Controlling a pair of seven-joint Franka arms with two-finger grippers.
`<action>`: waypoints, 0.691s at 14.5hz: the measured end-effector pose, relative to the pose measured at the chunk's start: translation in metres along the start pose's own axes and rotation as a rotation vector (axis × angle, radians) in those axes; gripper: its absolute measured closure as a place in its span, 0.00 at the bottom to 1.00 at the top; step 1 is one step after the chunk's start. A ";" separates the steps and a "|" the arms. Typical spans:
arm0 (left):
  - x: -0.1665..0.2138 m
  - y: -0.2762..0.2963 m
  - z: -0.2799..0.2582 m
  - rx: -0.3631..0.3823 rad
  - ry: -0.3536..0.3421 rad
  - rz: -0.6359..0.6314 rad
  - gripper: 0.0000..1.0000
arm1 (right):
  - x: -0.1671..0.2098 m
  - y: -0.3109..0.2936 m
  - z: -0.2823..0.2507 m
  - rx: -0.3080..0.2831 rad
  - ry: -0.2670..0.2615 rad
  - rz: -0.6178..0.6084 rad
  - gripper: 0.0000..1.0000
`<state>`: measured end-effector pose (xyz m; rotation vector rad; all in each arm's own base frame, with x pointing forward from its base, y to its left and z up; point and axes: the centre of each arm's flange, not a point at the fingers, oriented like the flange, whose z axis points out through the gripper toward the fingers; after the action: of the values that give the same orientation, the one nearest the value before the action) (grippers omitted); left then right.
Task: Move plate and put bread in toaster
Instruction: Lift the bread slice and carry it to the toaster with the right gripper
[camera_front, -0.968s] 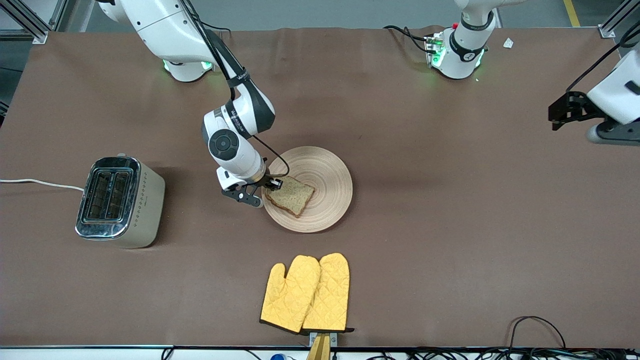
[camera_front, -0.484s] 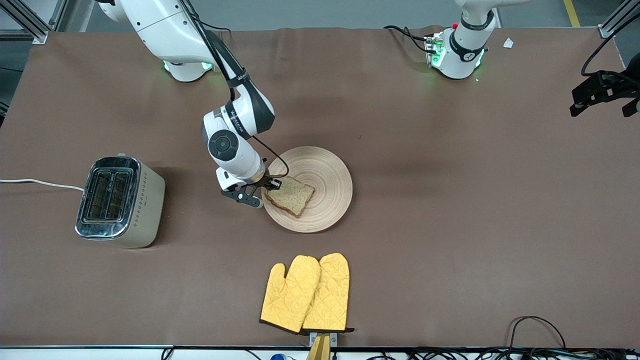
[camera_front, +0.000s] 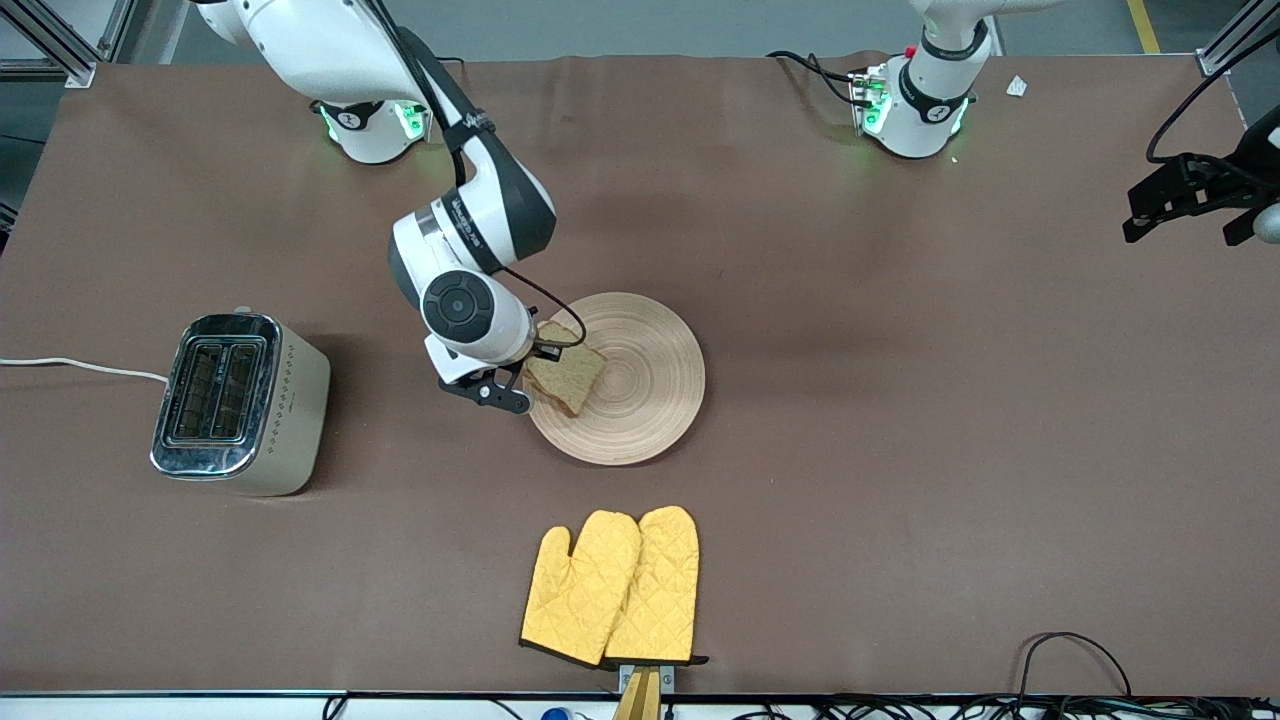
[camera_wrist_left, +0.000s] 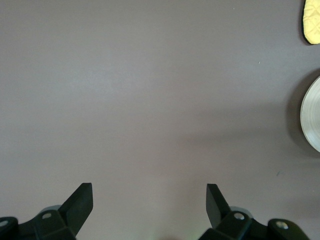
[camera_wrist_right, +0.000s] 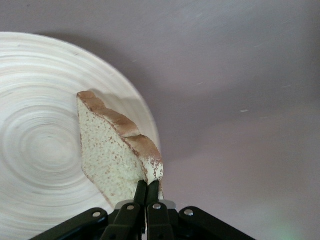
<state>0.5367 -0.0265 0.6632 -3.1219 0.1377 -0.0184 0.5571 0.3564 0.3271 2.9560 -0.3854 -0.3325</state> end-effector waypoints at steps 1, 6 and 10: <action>0.000 0.003 0.000 0.000 -0.001 0.005 0.00 | -0.006 -0.002 -0.009 -0.066 0.031 -0.014 0.97; 0.001 0.003 0.002 0.000 -0.005 0.006 0.00 | -0.062 -0.025 -0.010 -0.442 0.207 -0.146 0.97; 0.002 0.003 0.003 -0.001 -0.009 0.005 0.00 | -0.042 0.013 -0.040 -0.674 0.186 -0.253 0.97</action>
<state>0.5382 -0.0294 0.6598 -3.1220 0.1451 -0.0048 0.5242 0.3599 0.3759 2.3365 0.1140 -0.1644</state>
